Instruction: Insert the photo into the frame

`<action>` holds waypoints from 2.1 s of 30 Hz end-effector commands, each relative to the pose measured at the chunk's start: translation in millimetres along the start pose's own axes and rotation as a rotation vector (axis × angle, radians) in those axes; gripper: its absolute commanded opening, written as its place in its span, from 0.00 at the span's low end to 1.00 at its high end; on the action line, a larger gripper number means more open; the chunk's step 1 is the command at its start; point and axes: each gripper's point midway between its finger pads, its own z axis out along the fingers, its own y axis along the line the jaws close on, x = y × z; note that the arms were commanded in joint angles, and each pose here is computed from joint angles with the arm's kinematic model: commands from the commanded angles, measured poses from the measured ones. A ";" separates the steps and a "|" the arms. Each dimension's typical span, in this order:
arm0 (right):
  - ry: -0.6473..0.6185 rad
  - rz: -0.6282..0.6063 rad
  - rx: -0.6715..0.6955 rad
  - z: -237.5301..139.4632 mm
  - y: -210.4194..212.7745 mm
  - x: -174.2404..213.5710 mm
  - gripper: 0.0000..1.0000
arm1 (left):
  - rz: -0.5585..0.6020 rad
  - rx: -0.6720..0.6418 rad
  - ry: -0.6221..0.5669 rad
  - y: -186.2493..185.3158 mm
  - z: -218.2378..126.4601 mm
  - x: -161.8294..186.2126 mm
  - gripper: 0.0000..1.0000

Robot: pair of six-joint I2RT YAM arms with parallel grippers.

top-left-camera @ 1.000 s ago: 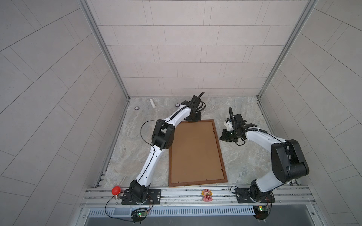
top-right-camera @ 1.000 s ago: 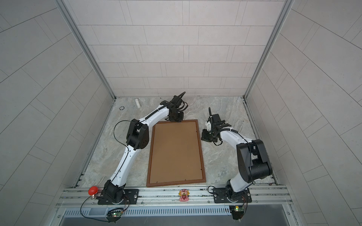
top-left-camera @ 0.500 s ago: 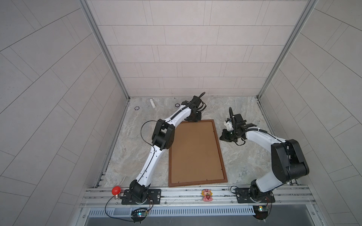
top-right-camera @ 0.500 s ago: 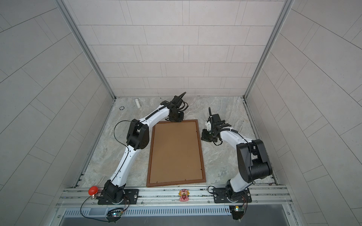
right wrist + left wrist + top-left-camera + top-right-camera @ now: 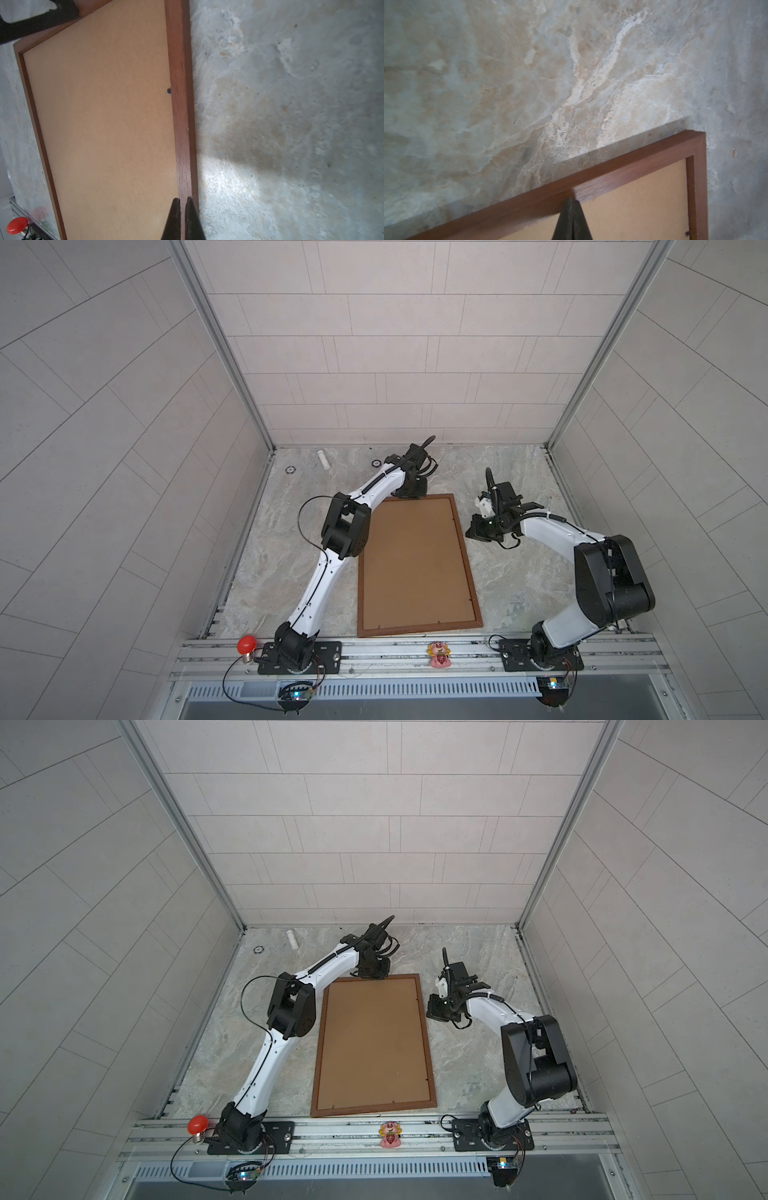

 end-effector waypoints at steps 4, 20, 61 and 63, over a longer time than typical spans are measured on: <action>0.024 0.009 0.004 6.2 -4.8 5.6 0.00 | -0.018 -0.066 0.128 17.8 9.4 38.1 0.00; 0.030 0.013 0.000 8.9 -4.9 5.6 0.00 | -0.040 -0.073 0.108 25.2 3.2 41.7 0.00; 0.035 0.020 -0.011 10.7 -5.2 5.2 0.00 | -0.033 0.062 0.001 1.1 -3.3 -11.0 0.00; 0.034 0.019 -0.010 10.6 -5.4 5.0 0.00 | -0.036 0.058 0.008 2.8 0.0 -9.1 0.00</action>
